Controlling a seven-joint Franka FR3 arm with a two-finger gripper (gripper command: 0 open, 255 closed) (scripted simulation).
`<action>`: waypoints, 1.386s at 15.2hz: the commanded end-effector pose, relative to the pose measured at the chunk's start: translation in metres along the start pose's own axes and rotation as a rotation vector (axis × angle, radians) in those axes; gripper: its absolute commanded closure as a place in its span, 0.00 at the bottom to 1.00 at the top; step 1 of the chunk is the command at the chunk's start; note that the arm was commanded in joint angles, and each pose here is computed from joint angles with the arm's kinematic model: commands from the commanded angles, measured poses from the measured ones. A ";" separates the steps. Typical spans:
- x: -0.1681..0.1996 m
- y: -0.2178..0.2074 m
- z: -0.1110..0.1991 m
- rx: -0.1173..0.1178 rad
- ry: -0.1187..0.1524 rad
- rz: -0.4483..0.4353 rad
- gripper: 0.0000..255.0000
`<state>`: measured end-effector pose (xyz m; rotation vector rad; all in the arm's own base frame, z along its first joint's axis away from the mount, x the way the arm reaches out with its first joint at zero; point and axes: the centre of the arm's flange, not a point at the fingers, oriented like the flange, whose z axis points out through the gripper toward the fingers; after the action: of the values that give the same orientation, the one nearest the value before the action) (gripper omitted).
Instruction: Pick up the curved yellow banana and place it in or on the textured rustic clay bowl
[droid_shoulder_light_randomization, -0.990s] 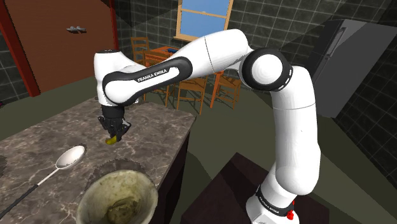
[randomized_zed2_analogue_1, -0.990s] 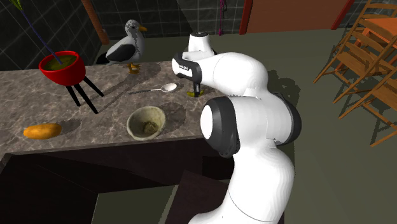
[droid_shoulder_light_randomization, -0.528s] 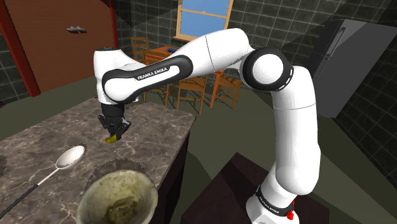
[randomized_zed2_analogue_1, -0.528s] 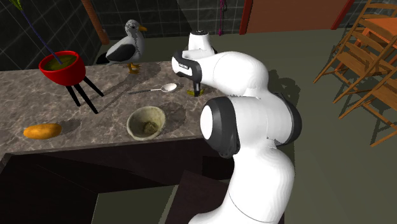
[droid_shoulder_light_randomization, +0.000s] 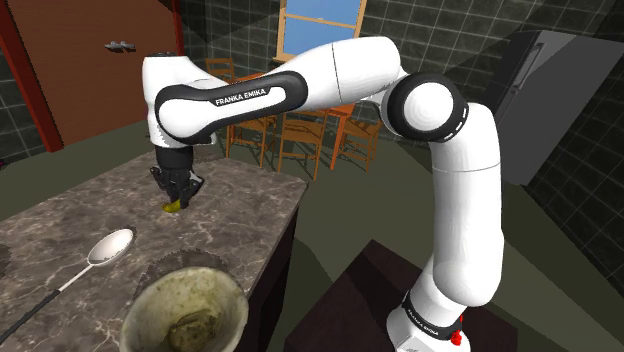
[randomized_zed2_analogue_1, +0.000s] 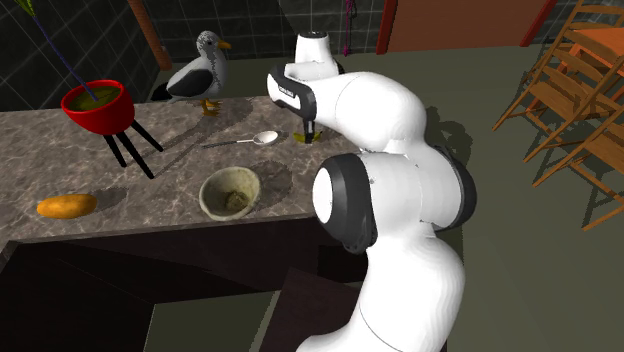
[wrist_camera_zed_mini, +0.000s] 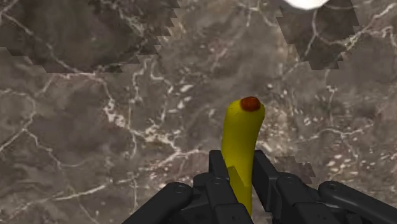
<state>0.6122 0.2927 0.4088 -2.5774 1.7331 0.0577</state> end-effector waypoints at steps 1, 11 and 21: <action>0.000 0.001 -0.012 0.000 0.000 0.000 1.00; -0.003 0.001 -0.065 0.000 0.000 0.000 1.00; -0.006 0.001 -0.117 0.000 0.000 0.000 1.00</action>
<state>0.6109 0.2921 0.5209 -2.5775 1.7323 0.0575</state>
